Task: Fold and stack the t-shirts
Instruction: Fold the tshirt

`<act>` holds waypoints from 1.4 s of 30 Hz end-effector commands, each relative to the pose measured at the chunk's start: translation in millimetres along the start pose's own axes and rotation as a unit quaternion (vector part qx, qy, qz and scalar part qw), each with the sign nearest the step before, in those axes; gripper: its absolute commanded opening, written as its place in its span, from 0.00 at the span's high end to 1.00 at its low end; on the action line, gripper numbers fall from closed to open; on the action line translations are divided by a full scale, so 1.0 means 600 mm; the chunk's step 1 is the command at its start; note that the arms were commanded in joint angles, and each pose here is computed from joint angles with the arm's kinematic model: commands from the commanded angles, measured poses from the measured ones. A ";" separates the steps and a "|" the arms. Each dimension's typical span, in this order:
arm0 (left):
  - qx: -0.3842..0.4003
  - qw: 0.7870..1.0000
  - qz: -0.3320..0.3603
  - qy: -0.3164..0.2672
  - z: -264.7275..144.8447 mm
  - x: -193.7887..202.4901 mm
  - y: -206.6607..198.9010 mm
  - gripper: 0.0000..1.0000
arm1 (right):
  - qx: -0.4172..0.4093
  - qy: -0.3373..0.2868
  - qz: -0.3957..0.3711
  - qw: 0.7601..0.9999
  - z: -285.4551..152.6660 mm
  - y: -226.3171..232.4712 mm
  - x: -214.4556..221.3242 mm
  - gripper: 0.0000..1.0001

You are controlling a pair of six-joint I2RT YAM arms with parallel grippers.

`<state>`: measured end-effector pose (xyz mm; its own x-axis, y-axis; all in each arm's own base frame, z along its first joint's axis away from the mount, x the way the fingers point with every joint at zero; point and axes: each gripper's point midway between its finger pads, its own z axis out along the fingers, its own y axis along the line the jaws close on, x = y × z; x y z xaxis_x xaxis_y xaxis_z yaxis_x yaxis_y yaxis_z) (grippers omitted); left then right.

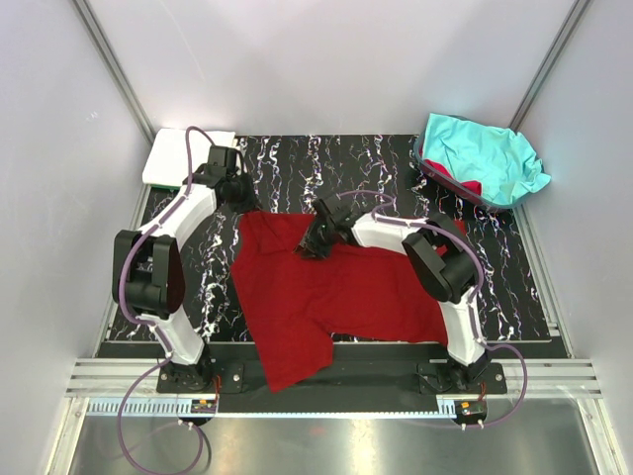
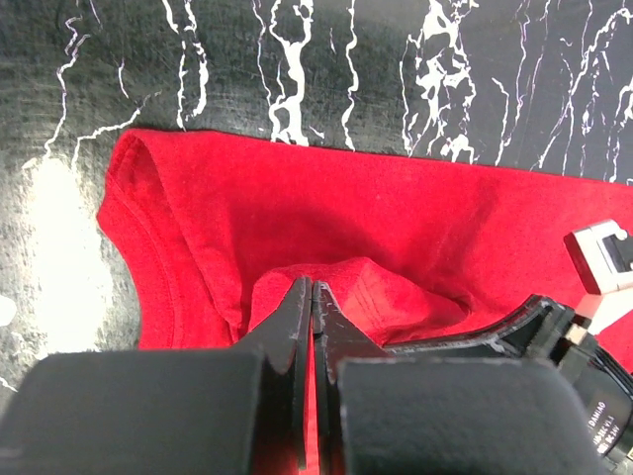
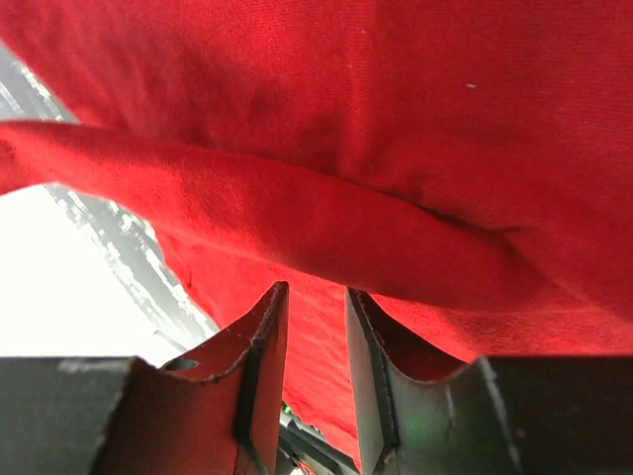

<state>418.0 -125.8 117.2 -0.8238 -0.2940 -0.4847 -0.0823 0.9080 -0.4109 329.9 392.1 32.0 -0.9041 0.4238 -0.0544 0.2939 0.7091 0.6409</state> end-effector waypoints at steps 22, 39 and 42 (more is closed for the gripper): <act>0.040 0.998 0.008 -0.037 -0.036 -0.026 -0.032 1.00 | 0.229 -0.043 -0.058 0.971 0.024 -0.080 0.012 0.70; 0.032 0.999 0.012 -0.037 -0.044 -0.024 -0.028 1.00 | 0.173 -0.067 -0.147 0.972 -0.010 0.001 -0.019 1.00; 0.026 0.999 0.013 -0.037 -0.051 -0.019 -0.024 1.00 | 0.151 -0.055 -0.173 0.972 -0.034 0.023 -0.013 1.00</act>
<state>412.3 -128.8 128.7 -0.8163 -0.3017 -0.4925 -0.0687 0.8974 -0.4359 329.1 385.1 21.4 -0.9404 0.2344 -0.2462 0.1559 0.9410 0.3003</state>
